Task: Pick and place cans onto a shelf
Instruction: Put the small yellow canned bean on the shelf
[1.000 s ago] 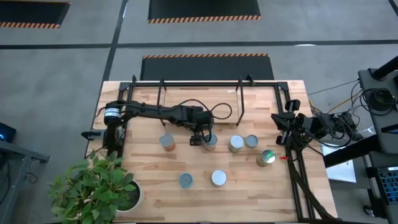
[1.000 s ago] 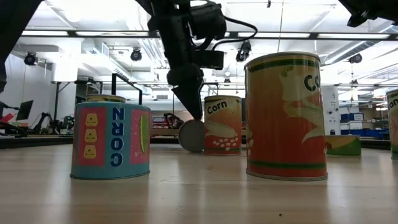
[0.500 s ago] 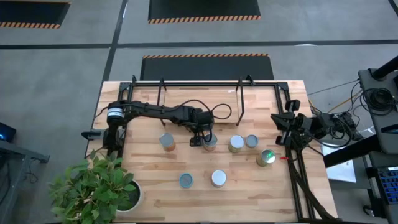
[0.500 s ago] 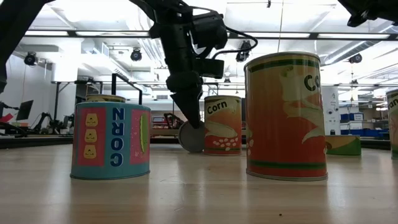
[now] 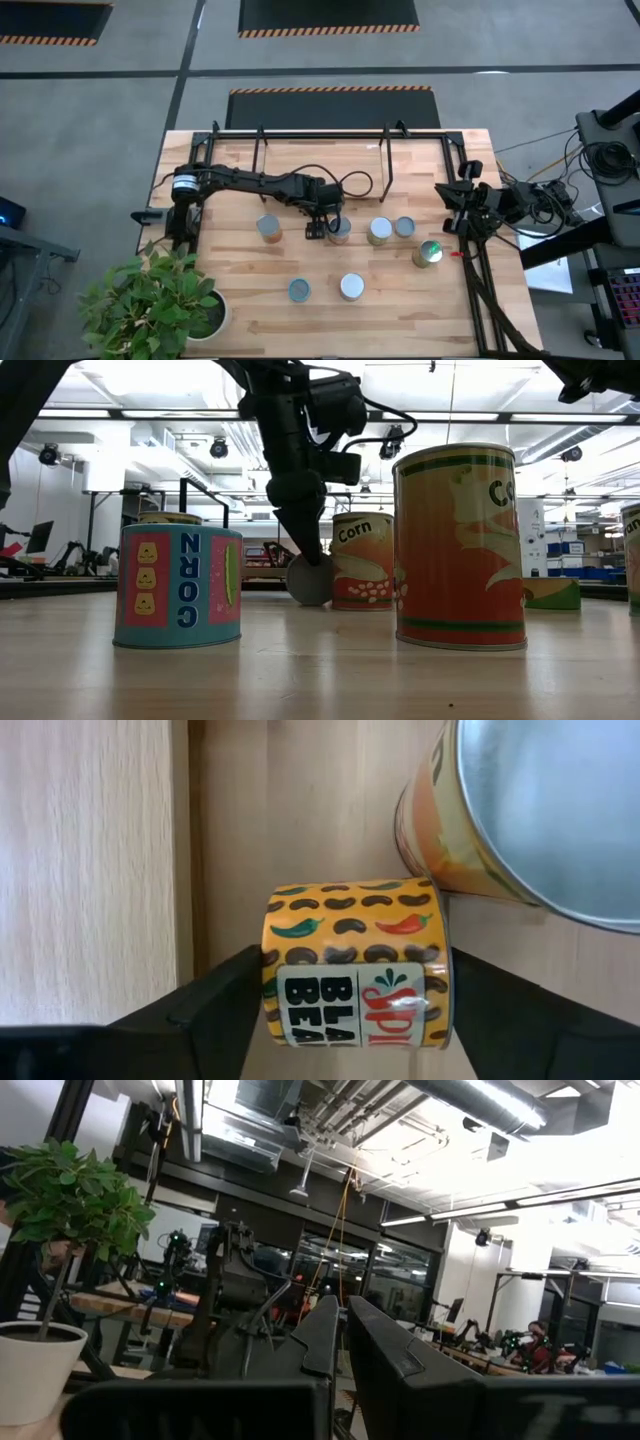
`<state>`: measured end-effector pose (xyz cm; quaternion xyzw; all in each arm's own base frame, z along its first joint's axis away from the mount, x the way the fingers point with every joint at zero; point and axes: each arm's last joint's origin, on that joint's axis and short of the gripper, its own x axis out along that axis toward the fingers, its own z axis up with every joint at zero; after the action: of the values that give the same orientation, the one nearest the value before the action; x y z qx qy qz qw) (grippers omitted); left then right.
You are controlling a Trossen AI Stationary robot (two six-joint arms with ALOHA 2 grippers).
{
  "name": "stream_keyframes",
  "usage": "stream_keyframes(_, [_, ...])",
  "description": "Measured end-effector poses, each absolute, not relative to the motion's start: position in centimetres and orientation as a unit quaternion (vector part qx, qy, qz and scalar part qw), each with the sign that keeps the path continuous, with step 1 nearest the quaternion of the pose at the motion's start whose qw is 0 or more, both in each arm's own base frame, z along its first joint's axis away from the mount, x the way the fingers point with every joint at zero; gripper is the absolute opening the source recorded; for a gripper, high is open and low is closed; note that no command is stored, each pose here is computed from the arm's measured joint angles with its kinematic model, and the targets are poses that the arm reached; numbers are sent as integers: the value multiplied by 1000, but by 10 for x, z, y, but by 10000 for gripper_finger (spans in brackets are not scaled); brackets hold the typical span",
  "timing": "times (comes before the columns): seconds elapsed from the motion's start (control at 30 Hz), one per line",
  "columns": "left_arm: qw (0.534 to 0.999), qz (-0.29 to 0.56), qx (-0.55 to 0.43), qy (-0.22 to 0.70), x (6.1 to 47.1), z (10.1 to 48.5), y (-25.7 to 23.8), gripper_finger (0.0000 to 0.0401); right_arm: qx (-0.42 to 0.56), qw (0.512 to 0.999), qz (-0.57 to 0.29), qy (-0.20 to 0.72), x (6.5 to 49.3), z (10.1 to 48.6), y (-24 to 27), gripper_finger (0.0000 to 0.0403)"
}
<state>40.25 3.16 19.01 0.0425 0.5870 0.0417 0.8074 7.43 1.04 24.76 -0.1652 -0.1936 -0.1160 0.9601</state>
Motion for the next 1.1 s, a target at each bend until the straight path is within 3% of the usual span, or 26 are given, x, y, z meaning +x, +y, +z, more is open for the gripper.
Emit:
stream_keyframes(0.2, [811, 52, 30, 582, 402, 193, 31, 261, -164, 960, -116, -194, 74, 248, 10, 18])
stream_keyframes(0.43, [839, 66, 23, 539, 395, 225, 31, 269, -164, 960, -116, -194, 74, 248, 10, 18])
stream_keyframes(0.7, [880, 197, -45, 429, 391, 263, 52, 266, -163, 961, -116, -194, 74, 248, 10, 18])
stream_keyframes(0.87, [864, 293, -135, 387, 387, 262, 73, 266, -162, 961, -115, -194, 74, 248, 10, 18])
stream_keyframes(1.1, [878, 312, -189, 311, 390, 244, 83, 266, -157, 961, -114, -195, 74, 248, 10, 18])
